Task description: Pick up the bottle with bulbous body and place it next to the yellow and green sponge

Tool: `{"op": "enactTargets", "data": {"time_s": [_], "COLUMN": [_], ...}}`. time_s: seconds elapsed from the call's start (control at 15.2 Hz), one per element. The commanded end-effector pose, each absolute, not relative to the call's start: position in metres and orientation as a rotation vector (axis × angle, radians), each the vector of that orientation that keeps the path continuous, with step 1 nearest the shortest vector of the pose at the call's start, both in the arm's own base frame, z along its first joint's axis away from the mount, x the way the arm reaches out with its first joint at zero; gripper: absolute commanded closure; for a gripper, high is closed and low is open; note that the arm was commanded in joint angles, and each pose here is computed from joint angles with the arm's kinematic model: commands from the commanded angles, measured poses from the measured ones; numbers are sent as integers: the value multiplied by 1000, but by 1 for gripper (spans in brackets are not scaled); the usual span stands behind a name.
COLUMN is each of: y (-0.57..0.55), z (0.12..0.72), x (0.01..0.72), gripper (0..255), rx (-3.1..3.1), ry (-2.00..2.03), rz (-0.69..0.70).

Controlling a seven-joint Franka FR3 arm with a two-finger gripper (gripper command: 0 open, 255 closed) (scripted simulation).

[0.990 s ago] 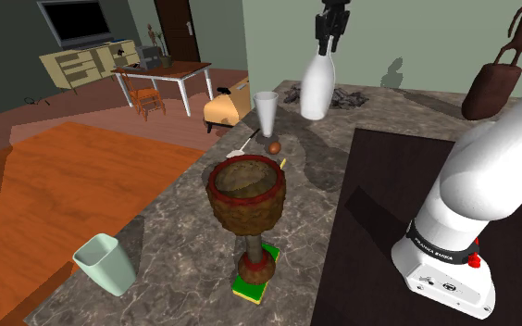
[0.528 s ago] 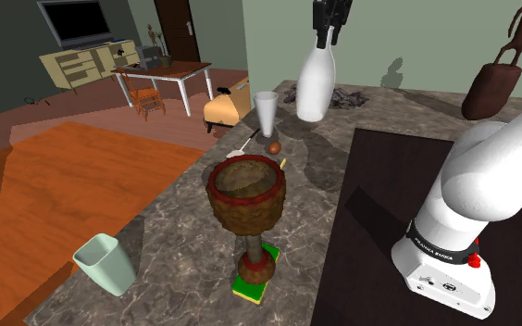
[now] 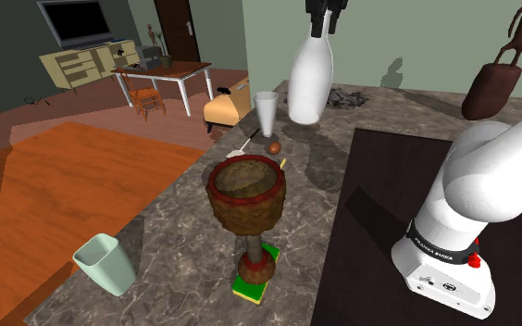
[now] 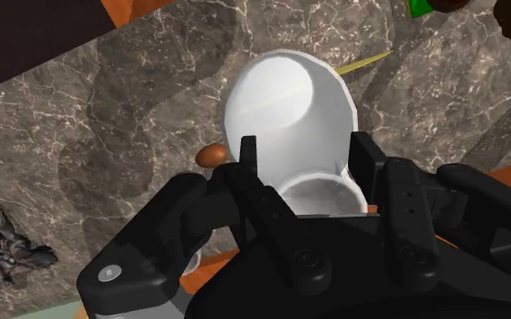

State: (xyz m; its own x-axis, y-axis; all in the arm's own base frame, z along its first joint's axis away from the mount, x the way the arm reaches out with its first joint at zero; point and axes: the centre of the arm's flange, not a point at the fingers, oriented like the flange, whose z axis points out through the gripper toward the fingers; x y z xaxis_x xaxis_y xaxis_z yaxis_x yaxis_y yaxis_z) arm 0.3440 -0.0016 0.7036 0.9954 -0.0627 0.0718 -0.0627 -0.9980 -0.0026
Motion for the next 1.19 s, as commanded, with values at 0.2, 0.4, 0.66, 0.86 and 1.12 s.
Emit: {"op": "enactTargets", "data": {"time_s": [0.2, 0.4, 0.66, 0.86, 1.12], "y": [57, 91, 98, 98, 98], "z": [730, 745, 732, 716, 695], "x": [324, 311, 309, 309, 309], "gripper": [255, 255, 255, 255, 255], "rx": [-3138, -3138, -3138, -3138, -3138], "ry": [100, 100, 100, 100, 100], "rz": [-112, -112, -112, -112, -112]}}
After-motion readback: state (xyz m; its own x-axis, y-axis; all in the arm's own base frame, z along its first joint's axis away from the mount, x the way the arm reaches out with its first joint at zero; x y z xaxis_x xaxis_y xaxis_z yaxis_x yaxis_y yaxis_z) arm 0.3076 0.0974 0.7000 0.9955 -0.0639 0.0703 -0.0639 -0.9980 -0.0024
